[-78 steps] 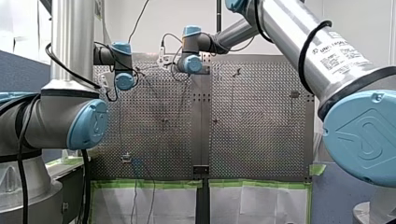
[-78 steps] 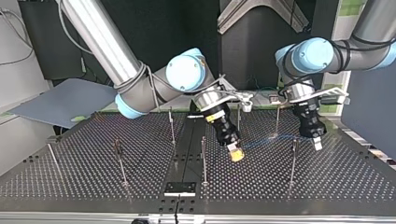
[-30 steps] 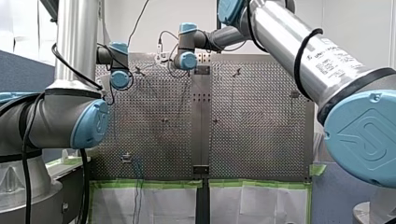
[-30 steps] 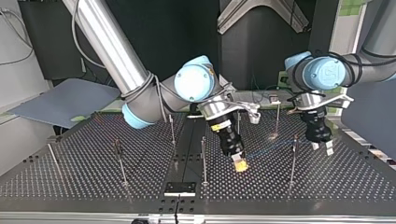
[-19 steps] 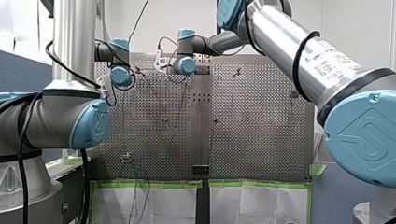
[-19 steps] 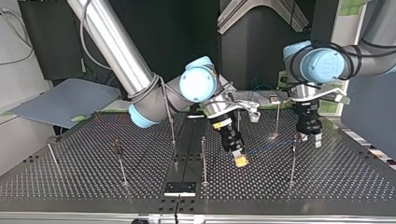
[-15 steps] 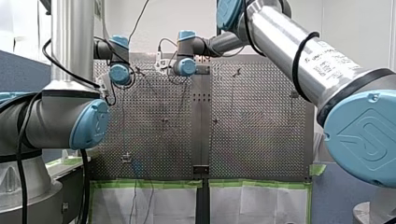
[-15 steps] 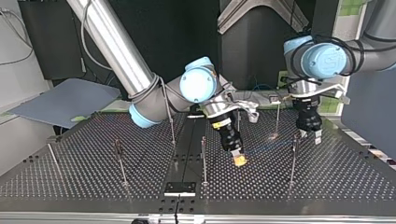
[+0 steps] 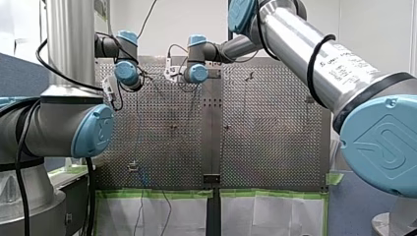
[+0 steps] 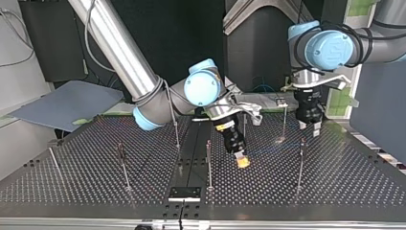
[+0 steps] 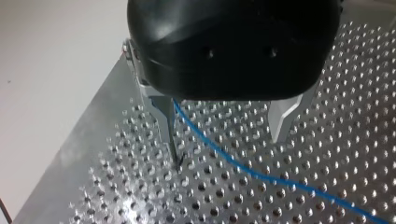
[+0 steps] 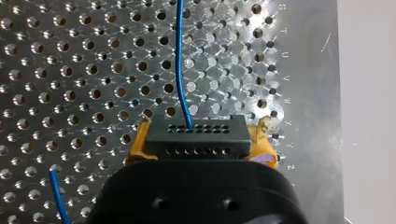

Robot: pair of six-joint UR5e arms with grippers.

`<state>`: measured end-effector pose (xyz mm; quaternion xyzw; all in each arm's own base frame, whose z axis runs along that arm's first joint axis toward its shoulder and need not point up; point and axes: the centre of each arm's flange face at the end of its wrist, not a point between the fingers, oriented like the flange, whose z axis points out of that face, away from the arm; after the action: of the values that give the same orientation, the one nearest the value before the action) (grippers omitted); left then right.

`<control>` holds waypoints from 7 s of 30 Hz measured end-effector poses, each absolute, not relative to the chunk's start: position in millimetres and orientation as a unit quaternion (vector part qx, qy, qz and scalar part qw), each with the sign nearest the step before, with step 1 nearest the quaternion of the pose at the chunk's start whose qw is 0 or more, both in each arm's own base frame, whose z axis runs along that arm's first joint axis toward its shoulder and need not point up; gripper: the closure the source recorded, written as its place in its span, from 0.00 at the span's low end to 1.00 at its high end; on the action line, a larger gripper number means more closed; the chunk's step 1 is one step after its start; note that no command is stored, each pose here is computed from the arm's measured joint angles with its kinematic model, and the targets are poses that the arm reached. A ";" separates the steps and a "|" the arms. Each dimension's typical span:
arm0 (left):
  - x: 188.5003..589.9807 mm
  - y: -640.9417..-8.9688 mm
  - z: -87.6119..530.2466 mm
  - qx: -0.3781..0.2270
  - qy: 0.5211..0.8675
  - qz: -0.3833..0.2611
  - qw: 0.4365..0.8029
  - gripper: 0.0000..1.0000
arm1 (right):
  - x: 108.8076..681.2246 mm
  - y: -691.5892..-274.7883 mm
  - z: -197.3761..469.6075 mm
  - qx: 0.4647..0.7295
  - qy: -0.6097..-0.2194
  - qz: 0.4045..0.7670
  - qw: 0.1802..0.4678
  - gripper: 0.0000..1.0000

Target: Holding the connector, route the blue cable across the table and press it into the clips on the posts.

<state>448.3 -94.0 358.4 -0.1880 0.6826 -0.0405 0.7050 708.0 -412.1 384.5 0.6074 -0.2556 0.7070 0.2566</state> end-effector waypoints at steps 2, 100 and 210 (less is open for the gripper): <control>440.7 -97.2 361.0 -0.186 0.686 -0.042 0.702 0.00 | 707.7 -412.6 382.2 0.609 -0.256 0.706 0.256 1.00; 511.6 -160.0 389.7 -0.069 0.652 -0.010 0.755 1.00 | 700.1 -422.6 373.0 0.612 -0.277 0.690 0.268 1.00; 547.3 -159.0 149.4 -0.068 0.746 -0.075 0.658 1.00 | 597.0 -446.4 188.5 0.717 -0.348 0.553 0.243 1.00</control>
<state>547.3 -159.0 149.4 -0.0677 0.7459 -0.0748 0.6584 597.0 -446.4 188.5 0.7166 -0.3484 0.5531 0.2431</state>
